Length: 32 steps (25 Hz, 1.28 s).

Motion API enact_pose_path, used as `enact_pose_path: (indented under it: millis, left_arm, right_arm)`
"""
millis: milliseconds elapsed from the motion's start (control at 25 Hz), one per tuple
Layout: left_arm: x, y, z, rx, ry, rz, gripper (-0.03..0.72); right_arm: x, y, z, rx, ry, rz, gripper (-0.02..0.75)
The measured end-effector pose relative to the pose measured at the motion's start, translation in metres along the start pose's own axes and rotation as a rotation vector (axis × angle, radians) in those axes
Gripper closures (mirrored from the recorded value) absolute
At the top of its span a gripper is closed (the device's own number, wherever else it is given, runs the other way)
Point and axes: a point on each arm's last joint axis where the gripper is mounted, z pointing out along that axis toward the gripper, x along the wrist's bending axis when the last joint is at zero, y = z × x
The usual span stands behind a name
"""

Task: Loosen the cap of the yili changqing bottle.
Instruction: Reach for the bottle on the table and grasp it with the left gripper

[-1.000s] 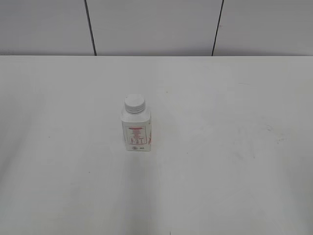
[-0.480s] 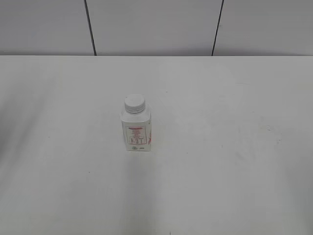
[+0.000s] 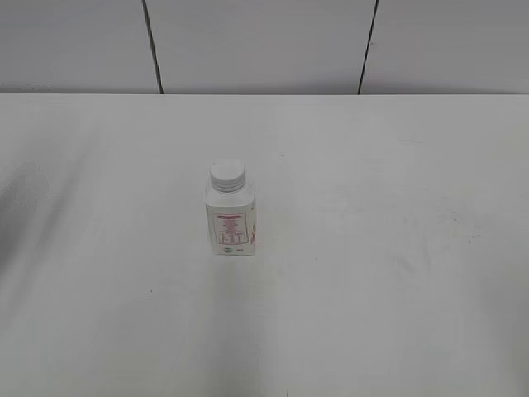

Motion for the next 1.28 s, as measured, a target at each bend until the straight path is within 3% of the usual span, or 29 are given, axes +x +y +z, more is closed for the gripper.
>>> enact_pose_path:
  millis: [720,920,1160,1280]
  left_arm:
    - [-0.003,-0.030,0.036,0.042,-0.027,0.008,0.207]
    - [-0.013,-0.049,0.056,0.014,-0.131,0.098,0.207]
    - [-0.023,-0.085,0.073,0.088,-0.292,0.102,0.207]
    - [-0.023,-0.096,0.076,0.092,-0.378,0.066,0.207]
  right_arm:
    - [0.000,0.000,0.000,0.000,0.000,0.000,0.183]
    - [0.000,0.000,0.000,0.000,0.000,0.000,0.183]
    - [0.000,0.000,0.000,0.000,0.000,0.000,0.183]
    - [0.000,0.000,0.000,0.000,0.000,0.000,0.183]
